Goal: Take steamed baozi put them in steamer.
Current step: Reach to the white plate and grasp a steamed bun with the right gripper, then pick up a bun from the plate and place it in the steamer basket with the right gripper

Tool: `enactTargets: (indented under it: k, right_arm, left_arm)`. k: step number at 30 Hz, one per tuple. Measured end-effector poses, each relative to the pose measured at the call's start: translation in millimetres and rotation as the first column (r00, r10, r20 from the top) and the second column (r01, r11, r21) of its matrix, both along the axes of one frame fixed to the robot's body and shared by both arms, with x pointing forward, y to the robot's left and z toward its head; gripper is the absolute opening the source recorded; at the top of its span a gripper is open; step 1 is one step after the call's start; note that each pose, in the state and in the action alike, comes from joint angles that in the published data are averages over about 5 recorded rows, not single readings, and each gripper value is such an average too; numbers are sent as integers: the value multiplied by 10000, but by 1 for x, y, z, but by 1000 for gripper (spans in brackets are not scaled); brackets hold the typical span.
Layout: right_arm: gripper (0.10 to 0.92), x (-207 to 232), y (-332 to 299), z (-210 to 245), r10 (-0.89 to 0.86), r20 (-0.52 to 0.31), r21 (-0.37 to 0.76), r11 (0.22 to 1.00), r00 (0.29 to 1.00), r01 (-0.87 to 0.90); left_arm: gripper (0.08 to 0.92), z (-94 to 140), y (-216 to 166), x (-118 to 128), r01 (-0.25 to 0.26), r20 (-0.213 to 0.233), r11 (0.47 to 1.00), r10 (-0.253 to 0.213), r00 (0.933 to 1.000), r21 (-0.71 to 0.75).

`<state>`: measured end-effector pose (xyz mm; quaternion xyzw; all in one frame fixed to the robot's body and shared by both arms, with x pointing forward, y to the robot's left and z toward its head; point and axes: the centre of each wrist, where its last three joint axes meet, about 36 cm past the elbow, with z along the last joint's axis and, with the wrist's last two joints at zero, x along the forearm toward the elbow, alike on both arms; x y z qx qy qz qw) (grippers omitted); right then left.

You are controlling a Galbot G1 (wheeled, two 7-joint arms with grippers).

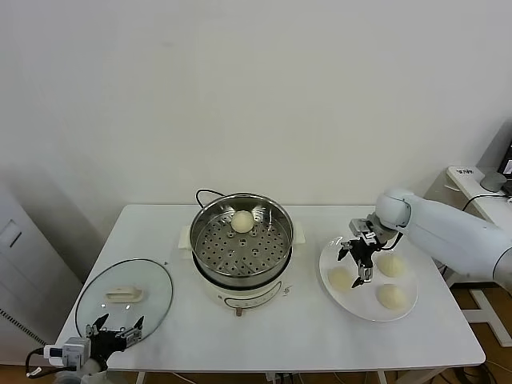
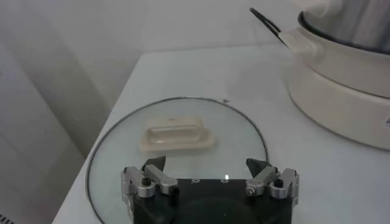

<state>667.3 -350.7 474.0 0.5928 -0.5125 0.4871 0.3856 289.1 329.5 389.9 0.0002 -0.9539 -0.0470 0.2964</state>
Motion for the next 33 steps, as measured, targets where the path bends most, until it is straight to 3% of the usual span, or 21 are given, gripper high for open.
enactTargets:
  k: [7, 16, 24, 33]
  right_arm:
    - [695, -1, 1, -14, -139, -51, -1, 9999, 9999, 139]
    - [481, -2, 1, -15, -153, 31, 33, 9999, 9999, 153]
    - [448, -2, 0, 4, -123, 64, 40, 9999, 9999, 122]
    - [450, 2, 9, 94, -264, 549, 489, 9985, 9981, 237]
  left_arm:
    - [823, 0, -1, -2, 3, -14, 10000, -3, 10000, -20]
    - [823, -1, 0, -3, -24, -19, 10000, 24, 10000, -21]
    - [823, -1, -1, -3, -70, -27, 10000, 70, 10000, 2]
    - [823, 1, 0, -2, -131, 9, 9999, 131, 9999, 71]
